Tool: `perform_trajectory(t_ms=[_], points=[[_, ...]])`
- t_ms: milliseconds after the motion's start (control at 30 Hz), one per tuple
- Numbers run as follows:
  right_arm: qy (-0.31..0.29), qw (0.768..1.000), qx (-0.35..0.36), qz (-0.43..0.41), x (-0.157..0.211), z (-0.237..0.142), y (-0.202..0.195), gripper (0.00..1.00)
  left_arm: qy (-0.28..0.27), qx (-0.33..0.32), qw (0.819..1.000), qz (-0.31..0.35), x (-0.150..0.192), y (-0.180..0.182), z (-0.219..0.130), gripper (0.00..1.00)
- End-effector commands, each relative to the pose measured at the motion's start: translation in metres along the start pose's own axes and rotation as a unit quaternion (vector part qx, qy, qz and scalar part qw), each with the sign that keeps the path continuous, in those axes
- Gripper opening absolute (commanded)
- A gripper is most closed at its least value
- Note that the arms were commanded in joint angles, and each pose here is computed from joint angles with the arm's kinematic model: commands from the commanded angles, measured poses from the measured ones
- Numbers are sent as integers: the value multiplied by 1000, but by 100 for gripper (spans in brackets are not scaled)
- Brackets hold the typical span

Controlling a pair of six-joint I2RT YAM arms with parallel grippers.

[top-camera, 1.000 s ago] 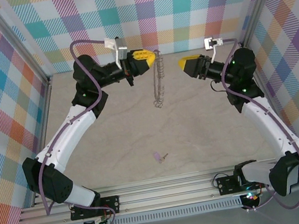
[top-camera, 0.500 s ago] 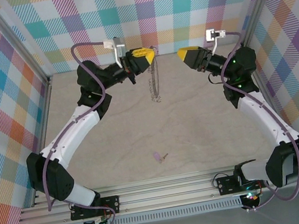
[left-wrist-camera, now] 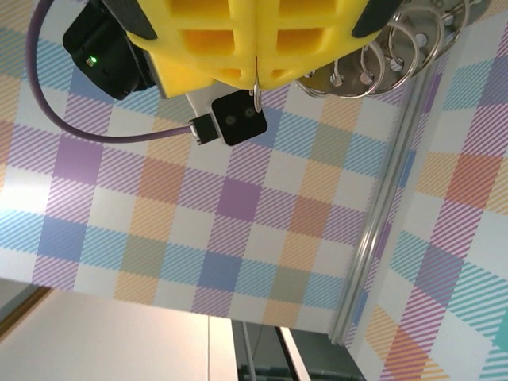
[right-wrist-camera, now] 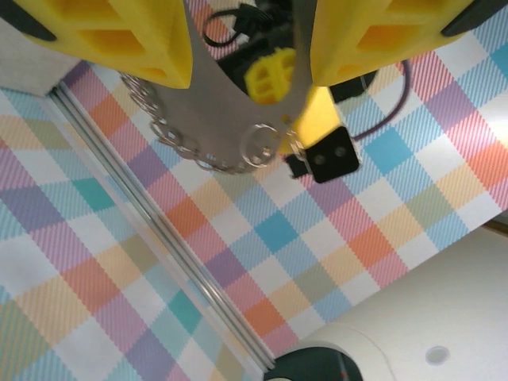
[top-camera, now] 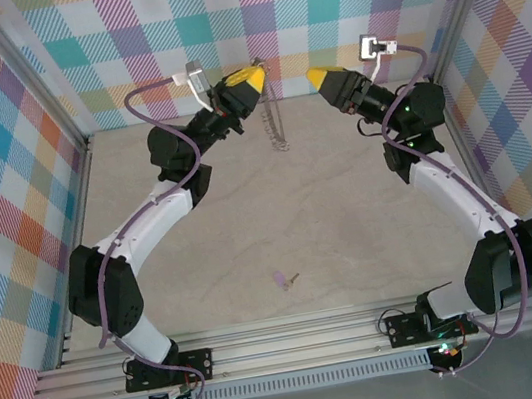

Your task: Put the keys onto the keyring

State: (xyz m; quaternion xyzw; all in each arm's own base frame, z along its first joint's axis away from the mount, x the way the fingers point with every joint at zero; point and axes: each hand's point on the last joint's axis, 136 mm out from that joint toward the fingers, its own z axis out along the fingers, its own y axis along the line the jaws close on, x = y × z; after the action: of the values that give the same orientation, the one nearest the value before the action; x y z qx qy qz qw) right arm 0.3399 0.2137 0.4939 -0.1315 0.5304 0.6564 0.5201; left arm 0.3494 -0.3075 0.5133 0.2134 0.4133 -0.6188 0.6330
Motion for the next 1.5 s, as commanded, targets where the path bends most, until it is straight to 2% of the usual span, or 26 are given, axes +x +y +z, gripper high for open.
perform_trajectory(t_ms=[0,533,1467], points=[[-21,998,-45,-32,-15,11,28,43,-67,45,997,12,-34,-28,8,0],[-14,996,-89,-21,-8,44,30,41,-71,59,996,-3,-30,-30,13,0],[4,995,-101,-17,-1,52,31,30,-59,61,996,-18,-19,-27,20,0]])
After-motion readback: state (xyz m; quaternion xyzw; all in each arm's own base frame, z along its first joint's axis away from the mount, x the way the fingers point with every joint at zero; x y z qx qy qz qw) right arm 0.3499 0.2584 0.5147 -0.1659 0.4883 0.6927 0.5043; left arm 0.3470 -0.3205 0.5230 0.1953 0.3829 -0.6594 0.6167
